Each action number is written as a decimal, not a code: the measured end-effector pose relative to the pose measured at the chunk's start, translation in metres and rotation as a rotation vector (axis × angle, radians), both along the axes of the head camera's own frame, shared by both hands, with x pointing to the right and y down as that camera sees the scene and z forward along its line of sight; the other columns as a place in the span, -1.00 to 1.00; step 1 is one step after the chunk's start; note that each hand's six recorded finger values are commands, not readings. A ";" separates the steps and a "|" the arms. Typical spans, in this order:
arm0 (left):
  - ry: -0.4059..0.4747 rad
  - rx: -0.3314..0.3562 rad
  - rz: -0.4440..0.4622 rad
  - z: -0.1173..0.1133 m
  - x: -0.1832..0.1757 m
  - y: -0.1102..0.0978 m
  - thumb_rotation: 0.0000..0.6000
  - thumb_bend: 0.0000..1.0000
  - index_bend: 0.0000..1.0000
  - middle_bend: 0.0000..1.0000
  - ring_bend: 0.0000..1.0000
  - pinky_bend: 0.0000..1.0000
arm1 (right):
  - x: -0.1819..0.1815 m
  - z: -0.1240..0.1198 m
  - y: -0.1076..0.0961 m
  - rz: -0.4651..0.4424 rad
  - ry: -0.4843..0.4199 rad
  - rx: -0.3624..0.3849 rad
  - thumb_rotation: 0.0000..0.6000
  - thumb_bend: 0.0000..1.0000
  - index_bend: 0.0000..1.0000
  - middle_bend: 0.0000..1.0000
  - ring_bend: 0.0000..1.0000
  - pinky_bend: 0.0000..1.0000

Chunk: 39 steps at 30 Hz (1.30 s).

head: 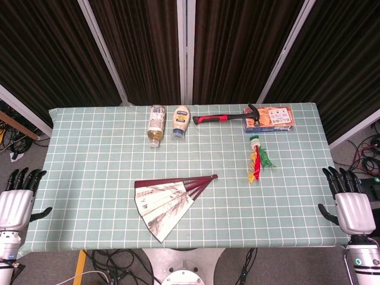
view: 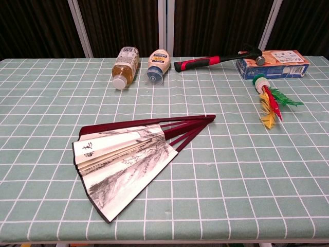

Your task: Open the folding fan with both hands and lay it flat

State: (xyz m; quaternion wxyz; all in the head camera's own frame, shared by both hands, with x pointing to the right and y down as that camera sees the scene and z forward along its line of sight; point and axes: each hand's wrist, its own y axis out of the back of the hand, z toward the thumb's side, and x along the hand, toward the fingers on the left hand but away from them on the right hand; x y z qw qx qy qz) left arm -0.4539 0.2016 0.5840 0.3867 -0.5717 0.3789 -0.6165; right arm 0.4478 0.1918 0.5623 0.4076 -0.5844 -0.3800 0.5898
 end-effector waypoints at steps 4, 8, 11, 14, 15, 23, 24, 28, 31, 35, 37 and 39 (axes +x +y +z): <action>-0.014 0.028 -0.005 0.001 0.002 0.001 1.00 -1.00 -0.69 -0.73 -0.91 -0.89 | -0.001 0.000 0.000 -0.001 -0.010 -0.003 1.00 -0.67 -1.00 -0.85 -1.00 -1.00; -0.014 0.036 -0.013 0.002 0.001 0.004 1.00 -1.00 -0.69 -0.73 -0.91 -0.89 | -0.002 0.000 0.000 -0.002 -0.025 -0.007 1.00 -0.68 -1.00 -0.85 -1.00 -1.00; -0.016 0.042 -0.018 0.000 0.000 0.005 1.00 -1.00 -0.69 -0.73 -0.91 -0.89 | -0.003 -0.001 0.001 -0.002 -0.038 -0.006 1.00 -0.68 -1.00 -0.85 -1.00 -1.00; -0.010 0.042 -0.018 0.001 0.001 0.005 1.00 -1.00 -0.69 -0.73 -0.91 -0.89 | -0.003 -0.002 0.002 -0.002 -0.045 -0.005 1.00 -0.68 -1.00 -0.85 -1.00 -1.00; -0.007 0.041 -0.016 0.001 0.002 0.004 1.00 -1.00 -0.69 -0.73 -0.91 -0.89 | -0.003 -0.002 0.002 -0.002 -0.047 -0.004 1.00 -0.68 -1.00 -0.85 -1.00 -1.00; 0.055 0.042 0.064 0.000 0.022 -0.019 1.00 -1.00 -0.62 -0.73 -0.90 -0.88 | -0.003 -0.010 -0.006 -0.017 -0.036 0.017 1.00 -0.68 -1.00 -0.85 -1.00 -1.00; 0.078 0.038 0.085 0.001 0.027 -0.026 1.00 -1.00 -0.61 -0.73 -0.87 -0.87 | -0.004 -0.010 -0.007 -0.022 -0.036 0.019 1.00 -0.68 -1.00 -0.85 -1.00 -1.00; 0.165 0.003 0.156 0.009 0.050 -0.050 1.00 -1.00 -0.59 -0.68 -0.76 -0.79 | -0.007 -0.011 -0.011 -0.037 -0.041 0.027 1.00 -0.68 -0.99 -0.85 -1.00 -1.00; 0.226 -0.051 0.220 0.019 0.072 -0.070 1.00 -1.00 -0.58 -0.61 -0.68 -0.73 | -0.009 -0.009 -0.013 -0.042 -0.049 0.025 1.00 -0.68 -0.99 -0.85 -1.00 -1.00; 0.302 -0.137 0.302 0.036 0.107 -0.098 1.00 -0.82 -0.53 -0.53 -0.64 -0.64 | -0.013 -0.010 -0.016 -0.058 -0.048 0.024 1.00 -0.68 -0.99 -0.85 -1.00 -1.00; 0.348 -0.188 0.332 0.046 0.128 -0.112 1.00 -0.67 -0.50 -0.51 -0.61 -0.61 | -0.013 -0.010 -0.017 -0.061 -0.046 0.024 1.00 -0.68 -0.99 -0.85 -1.00 -1.00; 0.396 -0.239 0.350 0.056 0.149 -0.126 1.00 -0.59 -0.49 -0.49 -0.58 -0.58 | -0.014 -0.011 -0.019 -0.063 -0.044 0.025 1.00 -0.68 -0.99 -0.85 -1.00 -1.00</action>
